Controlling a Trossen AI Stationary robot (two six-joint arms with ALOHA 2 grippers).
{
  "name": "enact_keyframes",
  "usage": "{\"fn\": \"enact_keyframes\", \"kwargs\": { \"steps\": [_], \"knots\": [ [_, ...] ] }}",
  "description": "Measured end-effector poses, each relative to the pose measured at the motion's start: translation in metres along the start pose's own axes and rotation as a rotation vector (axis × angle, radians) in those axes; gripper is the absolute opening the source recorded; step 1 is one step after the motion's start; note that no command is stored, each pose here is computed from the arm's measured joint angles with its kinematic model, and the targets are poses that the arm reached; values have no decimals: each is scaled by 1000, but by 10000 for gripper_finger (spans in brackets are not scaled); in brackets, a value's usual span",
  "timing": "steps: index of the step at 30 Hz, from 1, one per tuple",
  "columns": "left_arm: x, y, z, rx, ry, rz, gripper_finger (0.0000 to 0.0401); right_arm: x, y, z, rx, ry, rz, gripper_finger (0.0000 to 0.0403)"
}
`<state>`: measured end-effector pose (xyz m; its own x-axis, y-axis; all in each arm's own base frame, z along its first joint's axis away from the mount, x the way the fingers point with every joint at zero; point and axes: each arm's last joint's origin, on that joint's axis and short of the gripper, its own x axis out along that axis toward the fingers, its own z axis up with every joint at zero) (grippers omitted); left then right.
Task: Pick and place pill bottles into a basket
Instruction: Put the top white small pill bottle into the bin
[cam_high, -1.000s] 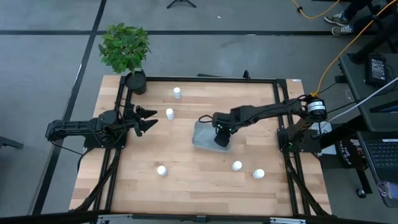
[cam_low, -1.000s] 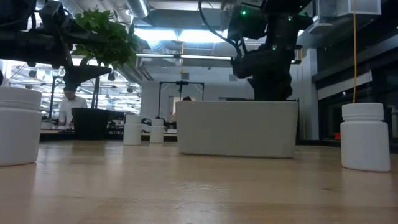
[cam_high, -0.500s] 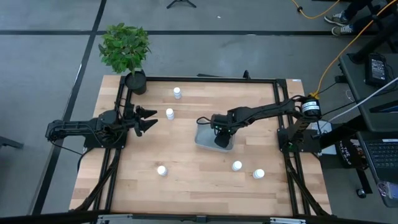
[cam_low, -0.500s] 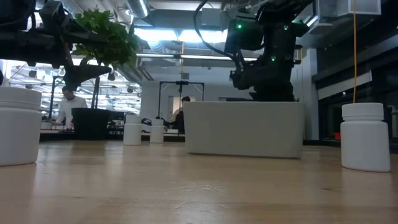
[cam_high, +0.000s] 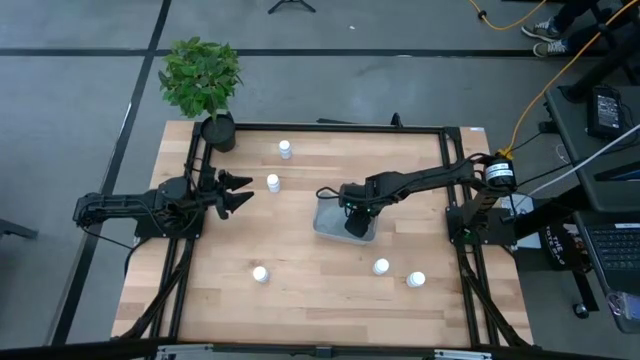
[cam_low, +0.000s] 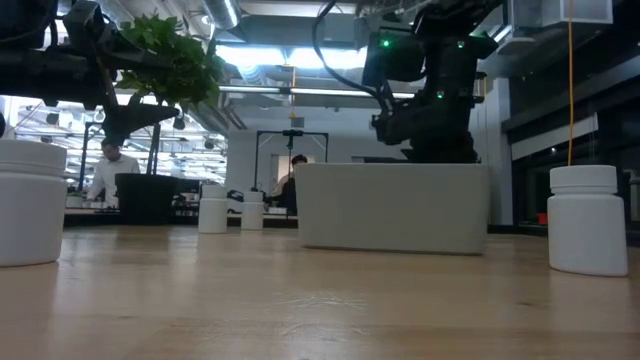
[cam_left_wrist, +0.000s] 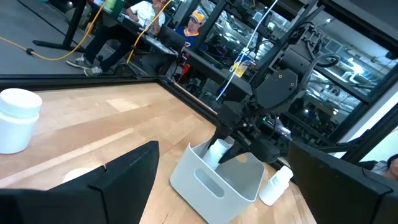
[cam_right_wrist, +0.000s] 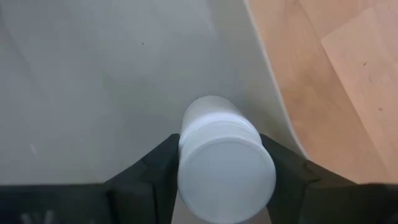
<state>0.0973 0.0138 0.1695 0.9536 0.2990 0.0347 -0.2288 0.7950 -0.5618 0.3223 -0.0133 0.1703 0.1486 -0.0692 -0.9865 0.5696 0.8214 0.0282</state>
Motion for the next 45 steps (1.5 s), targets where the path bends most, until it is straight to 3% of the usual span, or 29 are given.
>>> {"fn": "enact_keyframes", "kwargs": {
  "steps": [13, 33, 45],
  "knots": [
    [0, 0, 0, 0, 0, 0, 349, -15, 6, 12, -17, -30, 27, 229],
    [0, 0, 0, -1, -1, -1, 349, -17, 5, 10, 3, 10, 21, 239],
    [0, -2, -1, -27, 53, -81, 349, -26, 6, 11, 31, 43, 19, 323]
  ]
}}
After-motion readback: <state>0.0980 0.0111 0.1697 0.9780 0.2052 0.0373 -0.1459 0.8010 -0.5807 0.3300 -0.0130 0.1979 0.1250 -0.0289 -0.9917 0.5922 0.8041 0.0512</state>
